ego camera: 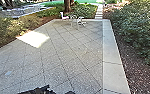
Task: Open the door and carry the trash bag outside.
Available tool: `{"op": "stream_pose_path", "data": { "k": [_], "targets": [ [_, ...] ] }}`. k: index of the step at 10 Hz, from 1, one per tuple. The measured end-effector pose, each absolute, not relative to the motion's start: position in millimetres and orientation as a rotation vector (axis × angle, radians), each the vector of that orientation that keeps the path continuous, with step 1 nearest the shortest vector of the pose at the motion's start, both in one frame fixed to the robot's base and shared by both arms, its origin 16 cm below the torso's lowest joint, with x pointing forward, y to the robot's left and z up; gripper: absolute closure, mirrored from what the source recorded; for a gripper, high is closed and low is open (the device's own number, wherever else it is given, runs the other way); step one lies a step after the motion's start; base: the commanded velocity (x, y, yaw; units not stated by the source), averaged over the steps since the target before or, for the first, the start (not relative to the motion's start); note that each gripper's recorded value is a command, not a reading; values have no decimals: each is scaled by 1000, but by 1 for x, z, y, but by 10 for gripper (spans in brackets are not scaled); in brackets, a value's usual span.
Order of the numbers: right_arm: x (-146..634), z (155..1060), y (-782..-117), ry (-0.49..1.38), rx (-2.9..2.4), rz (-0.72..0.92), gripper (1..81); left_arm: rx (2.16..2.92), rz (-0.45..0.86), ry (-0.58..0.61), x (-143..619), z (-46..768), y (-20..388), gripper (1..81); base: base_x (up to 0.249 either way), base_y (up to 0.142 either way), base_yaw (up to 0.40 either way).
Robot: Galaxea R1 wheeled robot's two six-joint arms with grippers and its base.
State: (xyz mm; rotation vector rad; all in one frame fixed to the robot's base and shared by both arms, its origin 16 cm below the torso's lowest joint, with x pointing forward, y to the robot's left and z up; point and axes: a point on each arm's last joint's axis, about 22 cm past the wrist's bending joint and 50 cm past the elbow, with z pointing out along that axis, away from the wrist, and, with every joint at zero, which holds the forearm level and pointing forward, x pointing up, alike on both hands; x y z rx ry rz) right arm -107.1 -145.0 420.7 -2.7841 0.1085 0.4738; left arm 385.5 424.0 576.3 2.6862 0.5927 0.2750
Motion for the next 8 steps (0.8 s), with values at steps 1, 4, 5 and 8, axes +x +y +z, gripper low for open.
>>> {"op": "stream_pose_path", "data": {
  "k": [1, 4, 5, 8],
  "targets": [
    [-104, 421, -144, 107, -2785, 464, 10, 2681, 261, 587, 377, 572, 416, 10, 0, 0, 0],
    [-73, 418, -145, 88, -2798, 360, 10, 2689, 179, 539, 292, 542, 383, 10, 0, 0, 0],
    [-67, 417, -145, 95, -2801, 335, 10, 2699, 131, 499, 252, 522, 363, 10, 0, 0, 0],
    [-52, 419, -147, 180, -2806, 225, 10, 2699, 85, 266, 187, 486, 279, 10, 0, 0, 0]
  ]
}}
